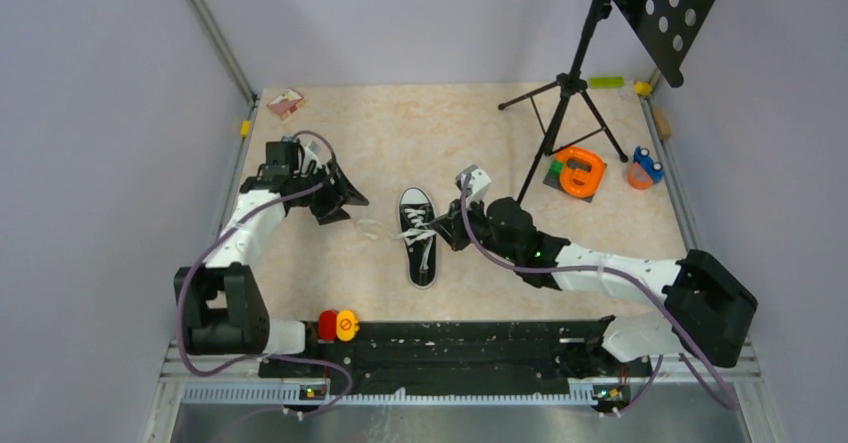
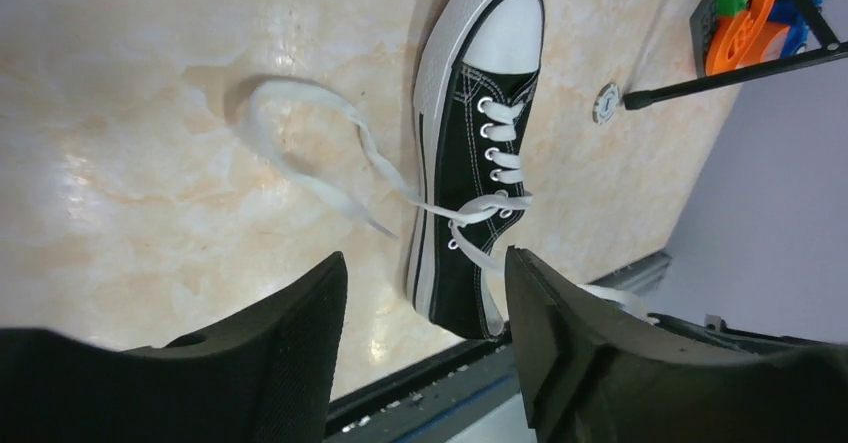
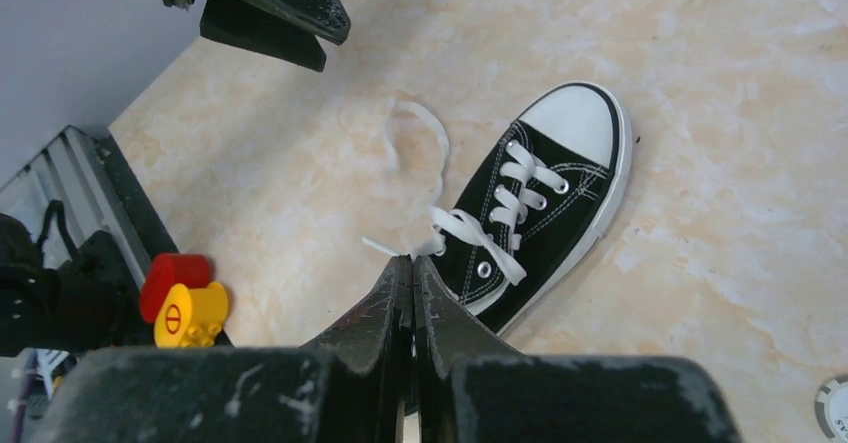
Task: Tie the shoes
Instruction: Cross the shoelace with the shoelace.
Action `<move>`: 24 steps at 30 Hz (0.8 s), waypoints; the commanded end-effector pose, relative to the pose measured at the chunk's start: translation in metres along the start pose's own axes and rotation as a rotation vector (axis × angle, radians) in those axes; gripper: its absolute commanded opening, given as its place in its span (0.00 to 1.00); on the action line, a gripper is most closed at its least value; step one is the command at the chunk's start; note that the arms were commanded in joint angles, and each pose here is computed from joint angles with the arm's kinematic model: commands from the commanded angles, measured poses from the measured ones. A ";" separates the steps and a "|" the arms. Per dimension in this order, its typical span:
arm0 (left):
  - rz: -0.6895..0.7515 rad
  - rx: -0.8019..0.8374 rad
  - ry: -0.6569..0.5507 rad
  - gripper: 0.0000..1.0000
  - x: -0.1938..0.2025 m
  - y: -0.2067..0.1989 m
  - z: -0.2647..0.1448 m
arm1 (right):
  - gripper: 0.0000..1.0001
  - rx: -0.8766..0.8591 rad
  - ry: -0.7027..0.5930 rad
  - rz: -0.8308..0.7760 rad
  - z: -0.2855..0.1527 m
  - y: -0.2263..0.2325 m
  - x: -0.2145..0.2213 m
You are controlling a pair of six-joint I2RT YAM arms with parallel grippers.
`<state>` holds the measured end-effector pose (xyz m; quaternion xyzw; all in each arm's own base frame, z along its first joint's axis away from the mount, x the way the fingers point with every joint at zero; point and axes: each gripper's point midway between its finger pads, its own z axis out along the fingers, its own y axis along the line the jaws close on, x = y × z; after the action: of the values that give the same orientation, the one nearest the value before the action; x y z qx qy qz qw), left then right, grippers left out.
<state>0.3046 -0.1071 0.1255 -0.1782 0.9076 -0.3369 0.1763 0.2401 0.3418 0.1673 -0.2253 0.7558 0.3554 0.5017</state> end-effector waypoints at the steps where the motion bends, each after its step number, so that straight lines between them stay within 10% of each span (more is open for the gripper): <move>1: 0.169 0.004 -0.206 0.71 -0.032 -0.040 -0.033 | 0.00 -0.059 -0.095 0.052 -0.017 0.018 -0.034; 24: 0.431 0.041 0.224 0.42 0.053 -0.073 0.080 | 0.00 -0.057 -0.087 0.104 -0.037 0.017 -0.025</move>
<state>0.3078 -0.2106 0.1011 0.0222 0.9403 -0.3117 0.1345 0.2168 0.3198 0.2005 -0.1892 0.7435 0.3968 0.5039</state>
